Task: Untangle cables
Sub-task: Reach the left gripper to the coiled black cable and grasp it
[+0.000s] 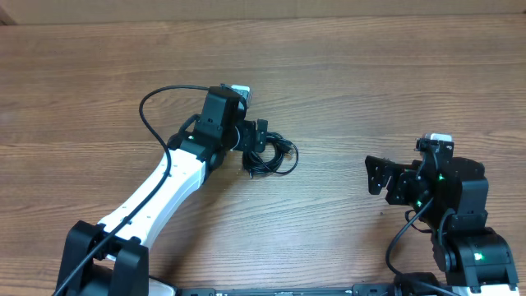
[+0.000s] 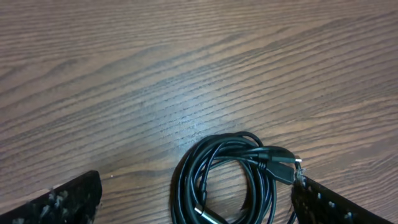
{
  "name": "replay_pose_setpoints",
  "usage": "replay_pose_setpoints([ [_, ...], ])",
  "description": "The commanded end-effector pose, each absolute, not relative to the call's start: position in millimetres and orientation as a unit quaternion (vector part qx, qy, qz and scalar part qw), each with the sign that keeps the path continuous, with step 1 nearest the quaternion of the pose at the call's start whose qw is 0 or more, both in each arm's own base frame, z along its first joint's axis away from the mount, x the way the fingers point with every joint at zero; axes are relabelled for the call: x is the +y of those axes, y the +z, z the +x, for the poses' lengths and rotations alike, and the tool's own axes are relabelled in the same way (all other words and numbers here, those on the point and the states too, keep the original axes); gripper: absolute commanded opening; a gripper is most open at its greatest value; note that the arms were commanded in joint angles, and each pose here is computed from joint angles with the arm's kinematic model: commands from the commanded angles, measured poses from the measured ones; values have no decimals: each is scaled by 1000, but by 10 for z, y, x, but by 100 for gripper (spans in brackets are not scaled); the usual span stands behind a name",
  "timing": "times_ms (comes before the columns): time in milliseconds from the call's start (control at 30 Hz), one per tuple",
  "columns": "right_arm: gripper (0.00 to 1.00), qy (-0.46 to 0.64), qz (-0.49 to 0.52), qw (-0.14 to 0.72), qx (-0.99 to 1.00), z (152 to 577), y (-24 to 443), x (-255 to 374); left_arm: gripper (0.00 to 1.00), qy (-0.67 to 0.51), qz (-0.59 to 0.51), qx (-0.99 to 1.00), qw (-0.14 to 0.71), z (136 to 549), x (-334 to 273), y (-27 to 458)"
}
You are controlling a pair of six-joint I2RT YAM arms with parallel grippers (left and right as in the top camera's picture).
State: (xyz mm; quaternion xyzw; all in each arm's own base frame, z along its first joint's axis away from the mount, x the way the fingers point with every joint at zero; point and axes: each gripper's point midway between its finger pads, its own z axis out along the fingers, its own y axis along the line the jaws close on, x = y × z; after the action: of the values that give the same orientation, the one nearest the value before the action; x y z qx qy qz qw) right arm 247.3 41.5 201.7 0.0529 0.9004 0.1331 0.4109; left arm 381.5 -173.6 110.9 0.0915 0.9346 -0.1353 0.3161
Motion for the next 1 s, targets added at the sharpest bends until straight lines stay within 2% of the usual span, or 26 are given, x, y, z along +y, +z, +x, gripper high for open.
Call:
replay_pose_setpoints([
  [0, 100, 136, 54, 426, 893, 2500, 2155, 411, 96, -129, 103, 931, 327, 3893, -1774, 1132],
  [367, 100, 136, 54, 425, 893, 2497, 2152, 412, 87, -148, 93, 943, 283, 3952, -1897, 643],
  [500, 100, 136, 54, 425, 893, 2498, 2153, 412, 80, -147, 85, 951, 260, 3941, -1906, 405],
  [667, 100, 136, 54, 425, 893, 2498, 2153, 412, 62, -150, 87, 955, 240, 3900, -1924, 256],
  [867, 100, 136, 54, 426, 893, 2500, 2155, 410, 15, -159, 90, 955, 234, 3870, -1950, 254],
  [933, 100, 136, 54, 426, 893, 2498, 2153, 410, 4, -180, 96, 952, 228, 3840, -2021, 287],
  [967, 100, 136, 54, 425, 893, 2498, 2151, 410, 4, -187, 98, 950, 230, 3845, -2048, 332],
])
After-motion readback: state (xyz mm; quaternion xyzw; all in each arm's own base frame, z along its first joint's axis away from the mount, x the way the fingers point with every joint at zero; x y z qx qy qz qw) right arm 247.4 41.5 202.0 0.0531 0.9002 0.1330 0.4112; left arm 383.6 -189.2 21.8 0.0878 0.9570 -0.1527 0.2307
